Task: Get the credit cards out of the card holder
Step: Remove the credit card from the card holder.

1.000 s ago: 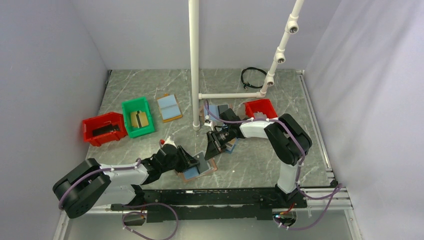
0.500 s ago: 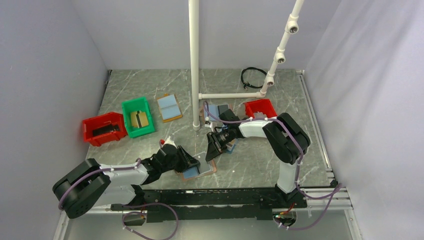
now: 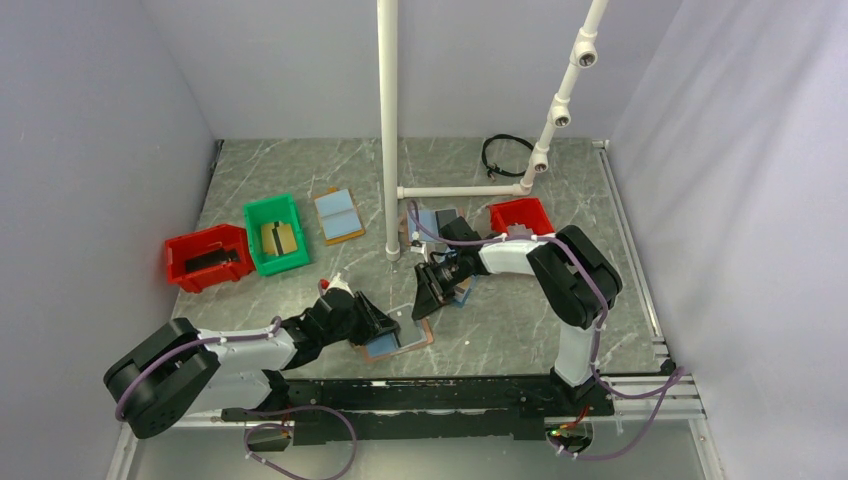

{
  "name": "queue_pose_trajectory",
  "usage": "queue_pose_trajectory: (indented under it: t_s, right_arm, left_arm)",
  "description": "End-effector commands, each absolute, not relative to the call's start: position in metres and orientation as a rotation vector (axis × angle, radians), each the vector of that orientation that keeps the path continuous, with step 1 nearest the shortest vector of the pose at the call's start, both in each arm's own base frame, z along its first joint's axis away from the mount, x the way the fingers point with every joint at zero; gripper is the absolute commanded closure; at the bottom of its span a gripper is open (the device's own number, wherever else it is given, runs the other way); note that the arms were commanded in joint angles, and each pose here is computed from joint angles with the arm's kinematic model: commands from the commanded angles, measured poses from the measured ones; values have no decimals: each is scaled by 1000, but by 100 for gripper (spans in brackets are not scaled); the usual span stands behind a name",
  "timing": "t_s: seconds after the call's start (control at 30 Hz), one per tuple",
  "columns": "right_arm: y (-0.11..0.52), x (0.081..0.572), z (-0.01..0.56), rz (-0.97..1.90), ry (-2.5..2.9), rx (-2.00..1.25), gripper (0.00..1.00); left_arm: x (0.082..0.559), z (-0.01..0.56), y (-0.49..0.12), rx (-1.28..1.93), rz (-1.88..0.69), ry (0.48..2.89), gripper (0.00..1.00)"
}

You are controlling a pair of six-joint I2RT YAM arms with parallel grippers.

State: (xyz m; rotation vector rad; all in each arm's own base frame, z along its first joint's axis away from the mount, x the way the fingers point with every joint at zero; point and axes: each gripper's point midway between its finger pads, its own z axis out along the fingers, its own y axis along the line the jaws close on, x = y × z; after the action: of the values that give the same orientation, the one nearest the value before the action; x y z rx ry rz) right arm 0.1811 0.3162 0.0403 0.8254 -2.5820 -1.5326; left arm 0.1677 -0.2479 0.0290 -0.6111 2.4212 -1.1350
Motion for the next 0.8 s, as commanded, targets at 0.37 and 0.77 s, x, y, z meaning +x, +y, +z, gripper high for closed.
queue_pose_trajectory:
  t_s: [0.37,0.77]
  right_arm:
    - [323,193,63,-1610,-2617,924,73]
    - [325,184,47,-1547,-2591,896,75]
  left_arm:
    - [169,35,-249,-597,-1158,2393,66]
    - [169,36,-249,-594,-1164,2387,65]
